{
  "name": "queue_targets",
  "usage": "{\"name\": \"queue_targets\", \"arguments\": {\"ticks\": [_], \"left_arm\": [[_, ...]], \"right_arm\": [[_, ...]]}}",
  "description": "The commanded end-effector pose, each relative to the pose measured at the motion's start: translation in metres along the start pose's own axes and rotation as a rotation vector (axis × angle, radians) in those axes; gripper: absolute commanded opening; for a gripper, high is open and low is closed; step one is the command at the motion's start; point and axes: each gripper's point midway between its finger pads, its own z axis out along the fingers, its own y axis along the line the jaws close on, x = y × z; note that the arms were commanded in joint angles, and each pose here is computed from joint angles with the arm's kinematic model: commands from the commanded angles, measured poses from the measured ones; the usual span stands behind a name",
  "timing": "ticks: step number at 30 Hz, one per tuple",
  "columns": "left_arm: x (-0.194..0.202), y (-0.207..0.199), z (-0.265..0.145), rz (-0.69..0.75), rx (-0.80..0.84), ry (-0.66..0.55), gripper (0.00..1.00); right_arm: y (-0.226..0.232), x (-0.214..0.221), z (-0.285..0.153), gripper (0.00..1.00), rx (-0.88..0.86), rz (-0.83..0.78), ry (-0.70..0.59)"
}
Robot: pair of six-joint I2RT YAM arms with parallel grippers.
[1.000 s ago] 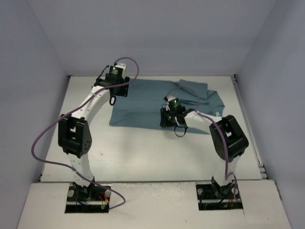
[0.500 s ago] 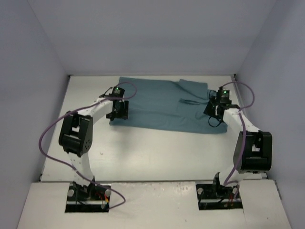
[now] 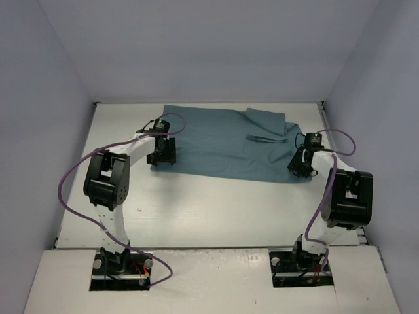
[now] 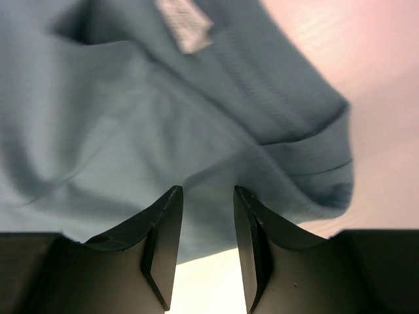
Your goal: Fold and stack the t-shirts
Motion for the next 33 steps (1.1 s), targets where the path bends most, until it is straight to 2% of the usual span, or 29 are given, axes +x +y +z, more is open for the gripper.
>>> {"name": "queue_targets", "arguments": {"ticks": [1, 11, 16, 24, 29, 33], "left_arm": [[-0.011, -0.003, 0.003, -0.059, 0.045, -0.029, 0.63], [0.015, 0.019, 0.012, -0.147, 0.016, 0.024, 0.62], [0.044, 0.03, 0.008, -0.227, 0.006, 0.061, 0.62], [0.079, 0.048, -0.03, -0.297, -0.03, 0.027, 0.62], [0.097, 0.055, -0.054, -0.333, -0.041, 0.011, 0.62], [0.084, 0.064, -0.083, -0.322, -0.062, -0.086, 0.62]], "right_arm": [[-0.023, -0.003, 0.011, 0.33, 0.057, 0.045, 0.005], [-0.086, 0.012, 0.008, 0.33, 0.149, 0.267, 0.03], [-0.081, 0.022, 0.001, 0.33, 0.122, 0.283, 0.038], [-0.079, 0.031, -0.022, 0.34, 0.107, 0.328, 0.011], [-0.074, 0.021, -0.043, 0.34, 0.078, 0.345, -0.052], [-0.054, -0.009, -0.068, 0.34, 0.02, 0.307, -0.15]]}}
